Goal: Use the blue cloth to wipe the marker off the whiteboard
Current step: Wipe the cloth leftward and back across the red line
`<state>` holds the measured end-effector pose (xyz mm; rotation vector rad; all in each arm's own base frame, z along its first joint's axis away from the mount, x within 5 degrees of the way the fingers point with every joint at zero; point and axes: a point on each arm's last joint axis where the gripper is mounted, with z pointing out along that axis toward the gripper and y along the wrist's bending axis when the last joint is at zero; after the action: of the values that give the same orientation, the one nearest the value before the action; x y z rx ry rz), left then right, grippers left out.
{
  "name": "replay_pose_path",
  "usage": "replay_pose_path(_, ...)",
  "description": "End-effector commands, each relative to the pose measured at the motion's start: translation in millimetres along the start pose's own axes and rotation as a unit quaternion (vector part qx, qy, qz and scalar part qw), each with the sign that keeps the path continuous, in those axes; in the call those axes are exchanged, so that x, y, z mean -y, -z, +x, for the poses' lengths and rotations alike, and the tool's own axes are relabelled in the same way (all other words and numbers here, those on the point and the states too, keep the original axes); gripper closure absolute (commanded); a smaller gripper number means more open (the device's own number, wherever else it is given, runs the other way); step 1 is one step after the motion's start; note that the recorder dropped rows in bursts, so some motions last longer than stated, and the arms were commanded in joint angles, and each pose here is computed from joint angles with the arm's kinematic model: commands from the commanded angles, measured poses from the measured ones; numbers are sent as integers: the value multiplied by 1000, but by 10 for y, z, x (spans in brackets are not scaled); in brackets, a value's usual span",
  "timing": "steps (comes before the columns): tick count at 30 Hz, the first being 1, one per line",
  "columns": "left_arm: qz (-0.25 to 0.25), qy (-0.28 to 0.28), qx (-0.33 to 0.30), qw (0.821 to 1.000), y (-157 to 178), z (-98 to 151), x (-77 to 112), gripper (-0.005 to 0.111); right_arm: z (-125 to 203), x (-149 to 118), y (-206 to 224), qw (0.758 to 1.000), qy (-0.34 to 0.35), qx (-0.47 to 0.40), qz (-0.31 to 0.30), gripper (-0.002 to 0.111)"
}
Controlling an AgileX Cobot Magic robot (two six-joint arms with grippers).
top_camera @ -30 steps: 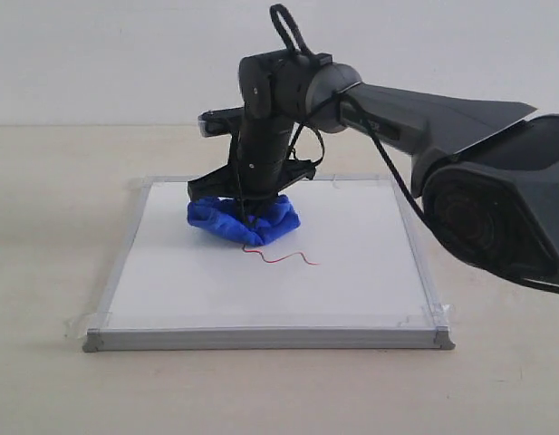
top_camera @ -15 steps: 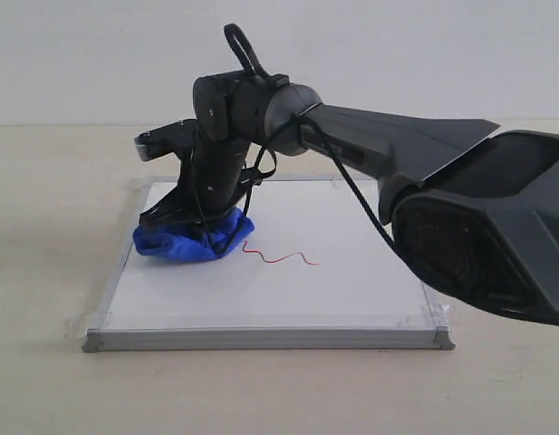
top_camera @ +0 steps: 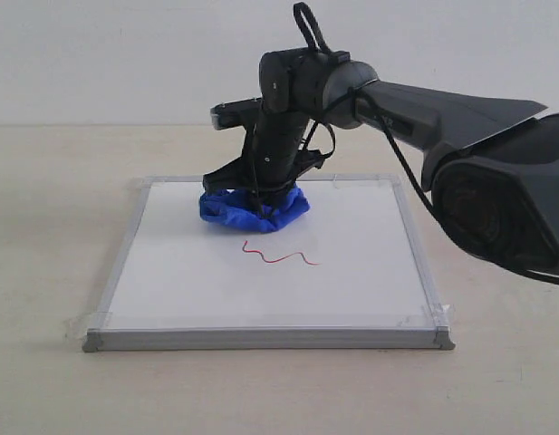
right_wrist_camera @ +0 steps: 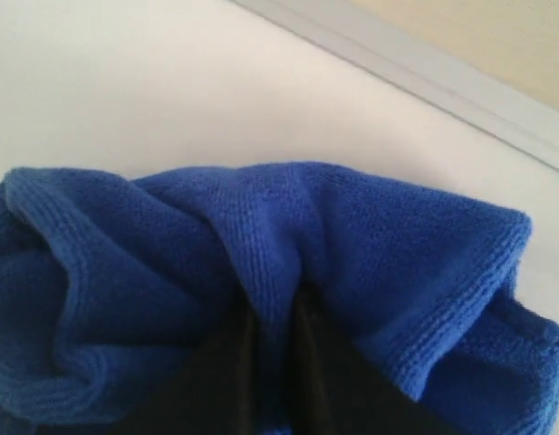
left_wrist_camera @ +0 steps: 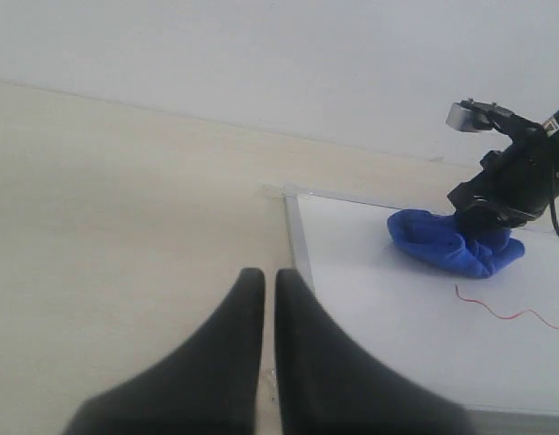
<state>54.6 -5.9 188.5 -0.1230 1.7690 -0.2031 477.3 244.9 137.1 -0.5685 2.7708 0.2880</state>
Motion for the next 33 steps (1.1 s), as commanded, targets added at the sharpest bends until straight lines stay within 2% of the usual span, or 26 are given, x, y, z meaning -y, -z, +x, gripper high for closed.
replay_pose_path(1,-2,-1,-1,1000,-1,12,-5,102,189,-543,-195,993,84,-50,-65,108)
replay_pose_path(3,-2,-1,-1,1000,-1,12,-5,102,258,-686,-203,987,130,-72,-66,108)
replay_pose_path(5,-2,-1,-1,1000,-1,12,-5,102,321,-711,-204,981,157,-101,-44,108)
replay_pose_path(8,-2,-1,-1,1000,-1,12,-5,102,327,-566,-199,976,185,-117,18,108)
replay_pose_path(11,-2,-1,-1,1000,-1,12,-5,102,270,-260,-169,970,190,-118,94,108)
replay_pose_path(16,-2,-1,-1,1000,-1,12,-5,102,325,329,-174,977,112,-141,111,108)
replay_pose_path(18,-2,-1,-1,1000,-1,12,-5,102,384,533,-172,981,66,-152,100,108)
replay_pose_path(20,-2,-1,-1,1000,-1,12,-5,102,464,601,-182,984,22,-163,62,108)
replay_pose_path(22,-2,-1,-1,1000,-1,12,-5,102,538,500,-204,985,5,-173,4,108)
replay_pose_path(23,-2,-1,-1,1000,-1,12,-5,102,571,333,-235,983,24,-178,-32,108)
replay_pose_path(24,-2,-1,-1,1000,-1,12,-5,102,586,118,-271,981,50,-181,-44,108)
replay_pose_path(28,-2,-1,-1,1000,-1,12,-5,102,693,-584,-334,969,148,-190,-61,108)
replay_pose_path(31,-2,-1,-1,1000,-1,12,-5,102,844,-1125,-359,950,232,-196,-75,108)
replay_pose_path(33,-2,-1,-1,1000,-1,12,-5,102,864,-1164,-365,946,252,-197,-59,108)
